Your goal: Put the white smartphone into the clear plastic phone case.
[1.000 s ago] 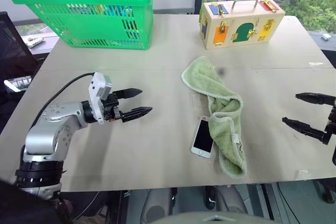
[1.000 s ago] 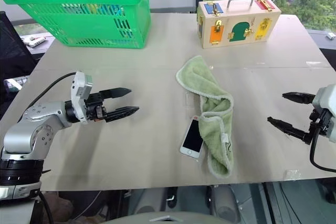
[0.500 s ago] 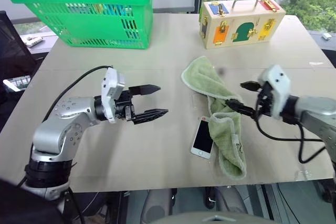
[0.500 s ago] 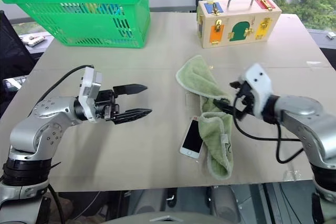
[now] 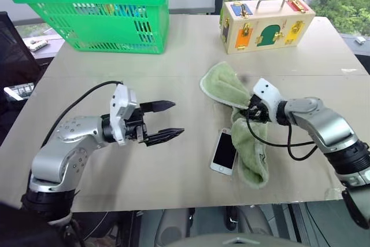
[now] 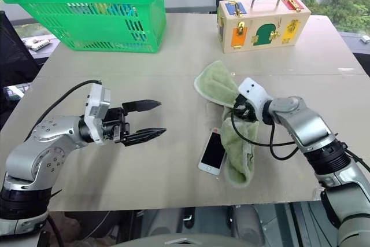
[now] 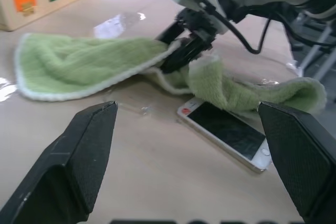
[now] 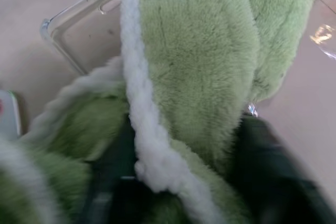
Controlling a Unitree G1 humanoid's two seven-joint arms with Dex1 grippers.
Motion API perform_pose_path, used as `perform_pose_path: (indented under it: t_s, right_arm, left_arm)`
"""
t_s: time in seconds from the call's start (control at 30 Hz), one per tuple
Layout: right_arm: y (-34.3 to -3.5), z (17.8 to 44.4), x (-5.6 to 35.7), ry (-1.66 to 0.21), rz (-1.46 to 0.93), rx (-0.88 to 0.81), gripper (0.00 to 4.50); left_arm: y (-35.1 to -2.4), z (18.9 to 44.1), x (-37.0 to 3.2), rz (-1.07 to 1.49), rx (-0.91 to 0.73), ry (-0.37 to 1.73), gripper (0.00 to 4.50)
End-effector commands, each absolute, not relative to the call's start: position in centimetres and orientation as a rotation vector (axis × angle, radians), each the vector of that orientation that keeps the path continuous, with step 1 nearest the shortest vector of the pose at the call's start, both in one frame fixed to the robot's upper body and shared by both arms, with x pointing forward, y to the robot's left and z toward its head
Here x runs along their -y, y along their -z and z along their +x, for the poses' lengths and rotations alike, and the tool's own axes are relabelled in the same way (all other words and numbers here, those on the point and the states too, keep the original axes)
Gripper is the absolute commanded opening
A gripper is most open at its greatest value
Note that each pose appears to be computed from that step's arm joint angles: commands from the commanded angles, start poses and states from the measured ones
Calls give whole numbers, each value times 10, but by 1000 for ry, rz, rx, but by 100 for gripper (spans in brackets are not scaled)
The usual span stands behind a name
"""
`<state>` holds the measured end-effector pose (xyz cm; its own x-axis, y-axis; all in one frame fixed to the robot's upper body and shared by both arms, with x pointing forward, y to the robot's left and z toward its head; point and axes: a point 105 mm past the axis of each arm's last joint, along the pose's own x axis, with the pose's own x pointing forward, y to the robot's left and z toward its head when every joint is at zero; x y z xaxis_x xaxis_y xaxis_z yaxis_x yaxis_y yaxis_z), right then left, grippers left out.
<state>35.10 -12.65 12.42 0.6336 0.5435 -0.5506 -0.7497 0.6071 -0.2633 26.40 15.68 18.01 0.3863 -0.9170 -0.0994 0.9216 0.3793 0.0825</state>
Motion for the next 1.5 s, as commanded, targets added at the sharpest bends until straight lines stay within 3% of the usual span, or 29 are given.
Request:
perform_pose_path:
  t_s: [0.03,0.07,0.23,0.33,0.43,0.57,0.7,0.77,0.8,0.93,1.07,1.3,1.5]
  right_arm:
    - [-184,357,142,-690,-479,-277,34]
    - [-193,356,147,-671,-465,-258,7]
    - [-262,352,214,-423,-423,-140,7]
    - [-297,351,270,-160,-478,-73,7]
    - [-308,345,301,-31,-547,-51,7]
    - [-288,342,318,11,-603,-100,7]
    - [-206,340,326,-83,-650,-331,7]
    - [-184,335,328,-131,-634,-401,7]
    - [-179,332,329,-151,-626,-420,80]
    - [-179,317,330,-204,-621,-443,233]
    - [-189,294,312,-384,-596,-404,432]
    - [-222,242,246,-741,-450,-190,447]
    - [-201,230,174,-872,-390,-161,447]
  left_arm:
    - [-189,261,-155,161,23,1165,450]
    - [-189,261,-155,161,24,1163,450]
    - [-187,264,-156,156,28,1156,450]
    - [-188,265,-148,153,37,1172,450]
    - [-189,268,-143,150,43,1178,450]
    - [-186,272,-140,155,42,1187,450]
    - [-183,277,-135,172,40,1201,450]
    - [-182,279,-134,185,34,1206,450]
    - [-182,279,-133,189,33,1206,450]
    - [-182,283,-135,199,24,1191,450]
    - [-172,287,-131,222,-32,1190,450]
    - [-161,305,-120,272,-119,1200,450]
    - [-151,297,-115,329,-129,1295,450]
